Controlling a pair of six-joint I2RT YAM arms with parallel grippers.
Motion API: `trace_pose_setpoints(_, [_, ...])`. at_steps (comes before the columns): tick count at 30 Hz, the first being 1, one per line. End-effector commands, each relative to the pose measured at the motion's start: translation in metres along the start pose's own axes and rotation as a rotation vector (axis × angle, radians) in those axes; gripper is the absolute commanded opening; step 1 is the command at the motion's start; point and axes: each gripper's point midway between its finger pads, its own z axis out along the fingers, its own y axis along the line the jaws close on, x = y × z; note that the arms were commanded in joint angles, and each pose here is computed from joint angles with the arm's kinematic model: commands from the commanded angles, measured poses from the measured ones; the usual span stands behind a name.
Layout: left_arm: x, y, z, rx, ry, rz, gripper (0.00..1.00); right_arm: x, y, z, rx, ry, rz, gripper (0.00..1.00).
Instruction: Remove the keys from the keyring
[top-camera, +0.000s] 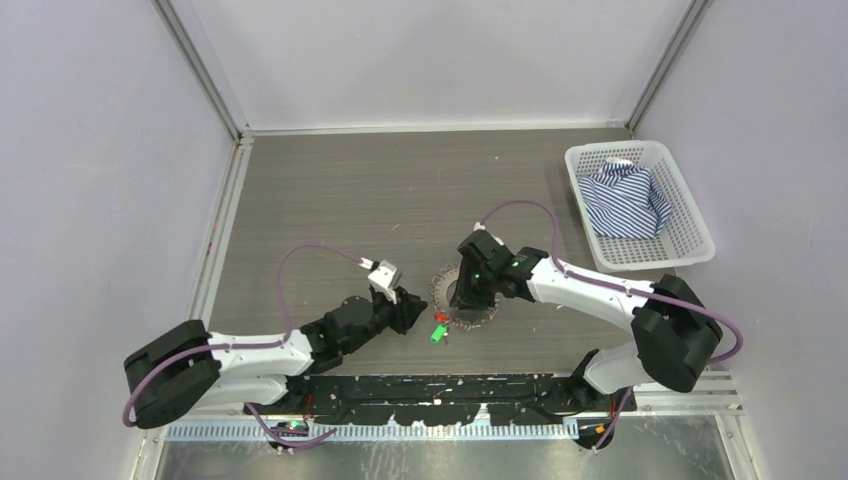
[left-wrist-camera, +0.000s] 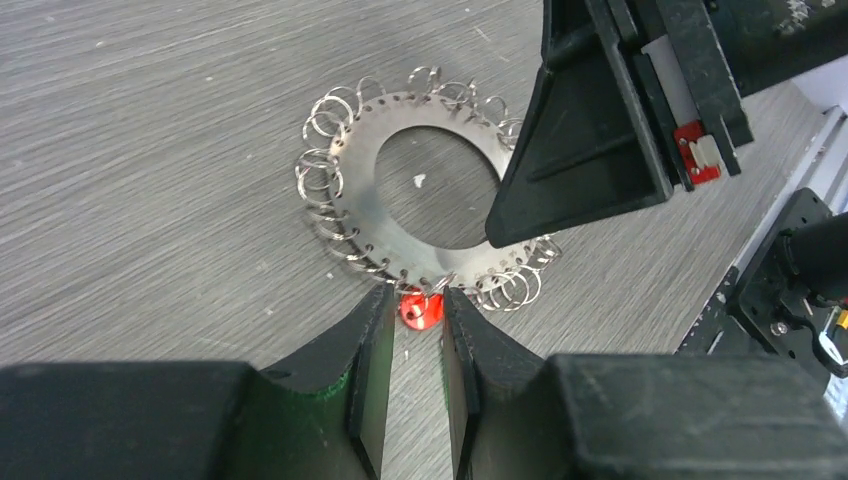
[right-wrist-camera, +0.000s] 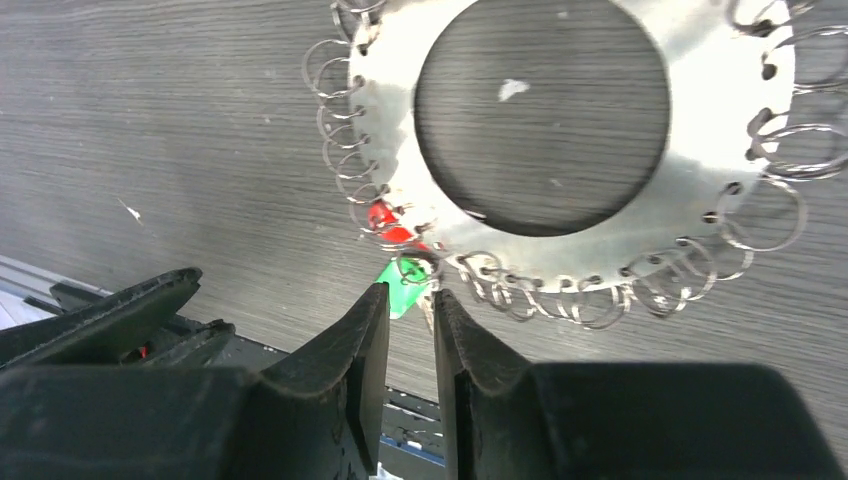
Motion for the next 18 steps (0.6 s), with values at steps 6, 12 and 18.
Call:
trace_pose_setpoints(6, [0.034,0.022,-0.022,-0.080,0.111,-0.026,0.26,-0.001,0.029,-0.003,0.032,-0.170,-0.131,0.29])
trace_pose_setpoints(12, [0.036,0.020,-0.024,-0.065,0.107,-0.060,0.26,-0.001,0.034,-0.004,0.005,-0.220,-0.442,0.29])
trace_pose_setpoints(18, [0.030,0.017,-0.024,-0.051,0.088,-0.046,0.27,0.005,0.029,0.006,0.051,-0.137,-0.667,0.26])
